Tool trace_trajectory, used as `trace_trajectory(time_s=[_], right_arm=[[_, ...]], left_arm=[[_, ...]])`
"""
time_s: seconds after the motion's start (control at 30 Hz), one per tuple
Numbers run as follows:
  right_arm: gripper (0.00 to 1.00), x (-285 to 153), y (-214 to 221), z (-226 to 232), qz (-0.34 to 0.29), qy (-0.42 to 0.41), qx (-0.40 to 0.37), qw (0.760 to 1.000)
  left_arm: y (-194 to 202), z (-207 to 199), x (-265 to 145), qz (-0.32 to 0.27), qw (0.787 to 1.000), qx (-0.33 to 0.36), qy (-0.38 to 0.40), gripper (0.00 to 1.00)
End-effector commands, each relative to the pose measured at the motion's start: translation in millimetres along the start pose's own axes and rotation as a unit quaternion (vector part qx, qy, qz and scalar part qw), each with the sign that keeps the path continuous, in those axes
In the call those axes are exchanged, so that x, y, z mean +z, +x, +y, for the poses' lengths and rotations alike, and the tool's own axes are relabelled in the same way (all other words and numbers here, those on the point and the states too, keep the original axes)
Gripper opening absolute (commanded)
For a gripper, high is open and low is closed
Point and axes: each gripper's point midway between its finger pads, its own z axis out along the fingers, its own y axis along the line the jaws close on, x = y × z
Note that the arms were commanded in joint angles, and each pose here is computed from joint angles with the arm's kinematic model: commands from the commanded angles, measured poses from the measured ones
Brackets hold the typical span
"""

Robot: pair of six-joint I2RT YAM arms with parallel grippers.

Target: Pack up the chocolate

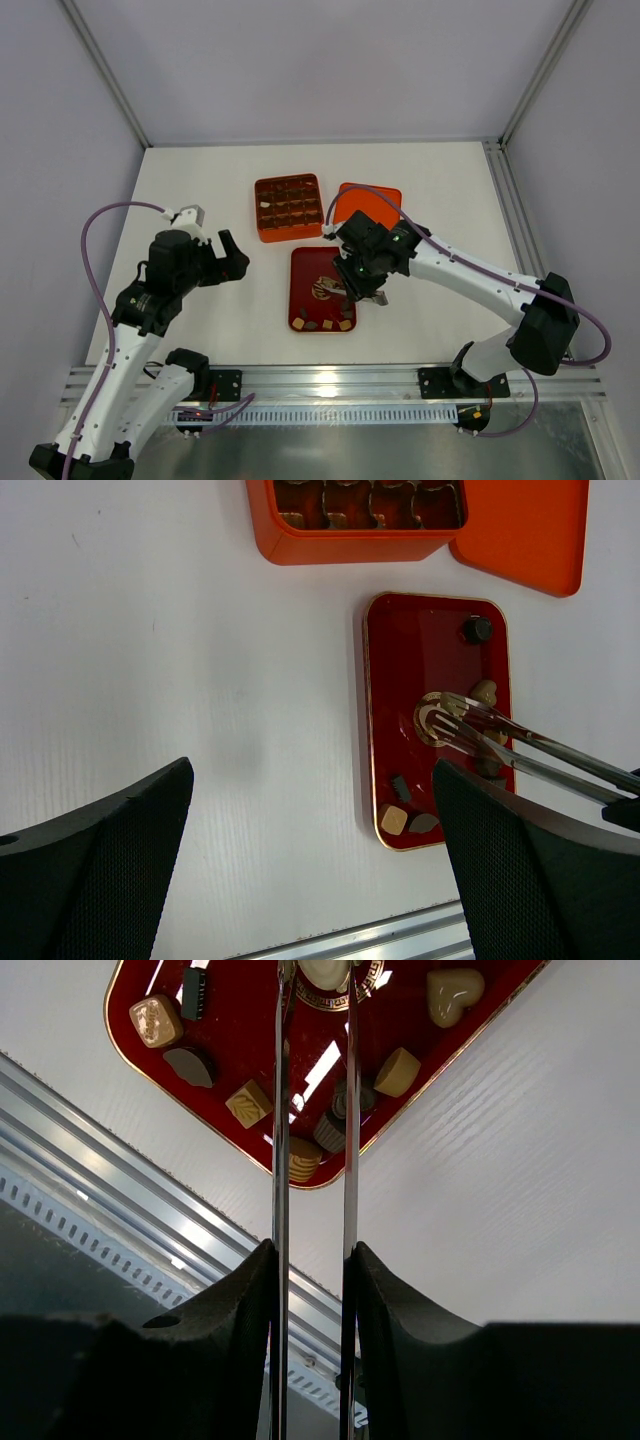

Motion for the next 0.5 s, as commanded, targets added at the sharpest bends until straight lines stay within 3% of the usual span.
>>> trace_trajectory(time_s=[0.0,0.47], right_arm=[[0.38,-3.2,-14.2,4.9,-0.023,-0.010,-0.005,1.000],[0.37,-15.8,-34.8,4.9,-0.055,-0.007,-0.003,0.998]], left_arm=[[-6.3,-1.7,-1.3,-0.017,1.000,-0.004,0.002,1.00],[-6.6,-2.1,-1.3,-0.017,1.000,-0.005,0.003,1.00]])
